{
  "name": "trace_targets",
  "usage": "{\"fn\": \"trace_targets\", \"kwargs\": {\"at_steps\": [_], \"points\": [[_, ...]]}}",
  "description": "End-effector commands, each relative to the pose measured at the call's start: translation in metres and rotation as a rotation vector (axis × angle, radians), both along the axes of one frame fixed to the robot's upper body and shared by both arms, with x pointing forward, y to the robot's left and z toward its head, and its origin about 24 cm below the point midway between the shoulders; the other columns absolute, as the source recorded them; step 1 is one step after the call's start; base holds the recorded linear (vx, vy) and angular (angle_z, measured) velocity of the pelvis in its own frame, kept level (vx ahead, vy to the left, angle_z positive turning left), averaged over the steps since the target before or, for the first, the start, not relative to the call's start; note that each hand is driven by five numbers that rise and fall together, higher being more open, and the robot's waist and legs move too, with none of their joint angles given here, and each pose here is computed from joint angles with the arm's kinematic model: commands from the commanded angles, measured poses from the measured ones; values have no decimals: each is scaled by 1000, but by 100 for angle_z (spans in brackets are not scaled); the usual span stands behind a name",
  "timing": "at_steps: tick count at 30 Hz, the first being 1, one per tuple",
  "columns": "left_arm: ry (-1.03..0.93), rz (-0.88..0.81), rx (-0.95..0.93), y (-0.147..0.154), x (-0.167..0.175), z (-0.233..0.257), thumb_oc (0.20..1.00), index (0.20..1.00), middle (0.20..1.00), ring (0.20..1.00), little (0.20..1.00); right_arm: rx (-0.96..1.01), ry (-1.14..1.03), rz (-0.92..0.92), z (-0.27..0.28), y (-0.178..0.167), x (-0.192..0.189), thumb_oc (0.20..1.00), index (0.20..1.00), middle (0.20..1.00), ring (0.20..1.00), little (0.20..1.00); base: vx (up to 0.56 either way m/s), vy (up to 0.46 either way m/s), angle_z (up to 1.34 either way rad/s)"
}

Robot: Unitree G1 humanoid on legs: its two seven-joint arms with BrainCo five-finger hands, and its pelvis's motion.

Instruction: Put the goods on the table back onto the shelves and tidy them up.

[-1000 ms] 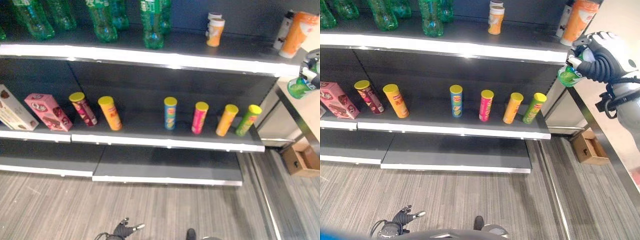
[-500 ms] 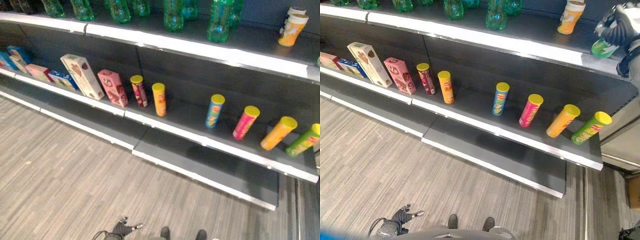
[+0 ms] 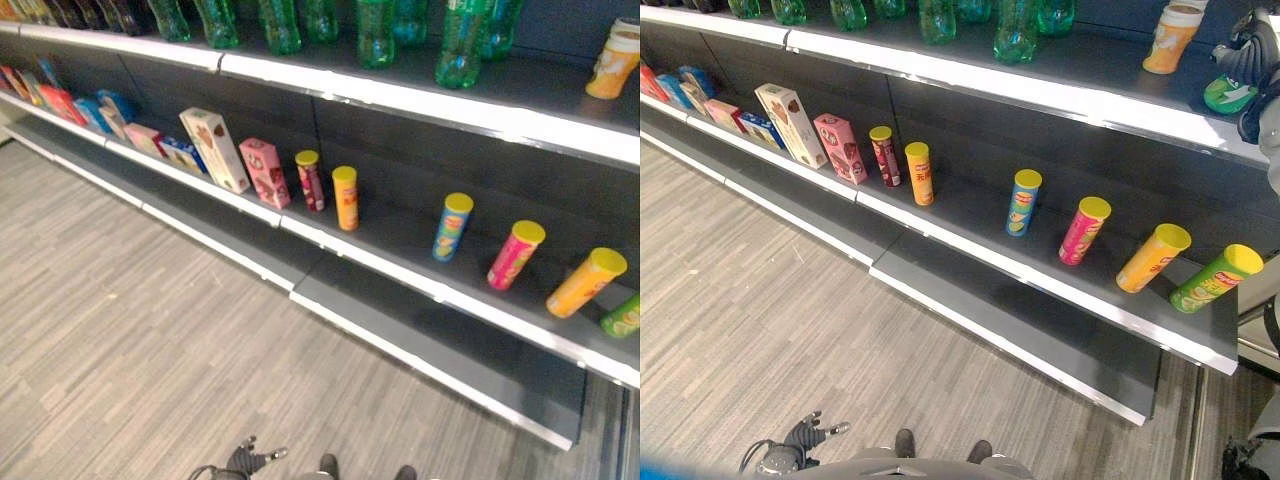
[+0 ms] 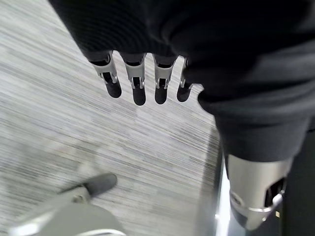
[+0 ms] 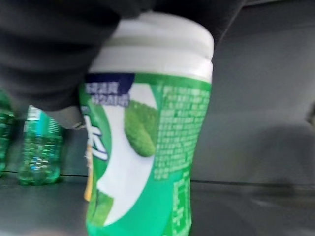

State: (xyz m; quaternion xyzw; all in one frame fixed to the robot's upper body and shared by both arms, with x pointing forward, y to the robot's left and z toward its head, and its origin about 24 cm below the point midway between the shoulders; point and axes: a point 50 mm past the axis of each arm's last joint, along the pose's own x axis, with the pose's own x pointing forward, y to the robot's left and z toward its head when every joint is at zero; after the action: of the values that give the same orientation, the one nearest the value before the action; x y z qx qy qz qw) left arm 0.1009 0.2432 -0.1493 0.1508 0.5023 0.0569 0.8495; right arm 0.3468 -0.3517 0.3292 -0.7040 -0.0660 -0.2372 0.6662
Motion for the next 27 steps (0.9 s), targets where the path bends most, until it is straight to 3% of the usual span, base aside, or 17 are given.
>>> {"fn": "trace_targets", "kwargs": {"at_steps": [1, 27], "points": [[-17, 17, 38, 17, 8, 6, 1000, 1000, 1000, 1000, 1000, -67, -65, 2, 27, 5, -5, 200, 200, 200, 200, 200, 16, -2, 8], [-35, 46, 38, 19, 4, 7, 1000, 1000, 1000, 1000, 1000, -91, -64, 21, 39, 21, 4, 200, 200, 200, 200, 200, 5, 13, 3]]}}
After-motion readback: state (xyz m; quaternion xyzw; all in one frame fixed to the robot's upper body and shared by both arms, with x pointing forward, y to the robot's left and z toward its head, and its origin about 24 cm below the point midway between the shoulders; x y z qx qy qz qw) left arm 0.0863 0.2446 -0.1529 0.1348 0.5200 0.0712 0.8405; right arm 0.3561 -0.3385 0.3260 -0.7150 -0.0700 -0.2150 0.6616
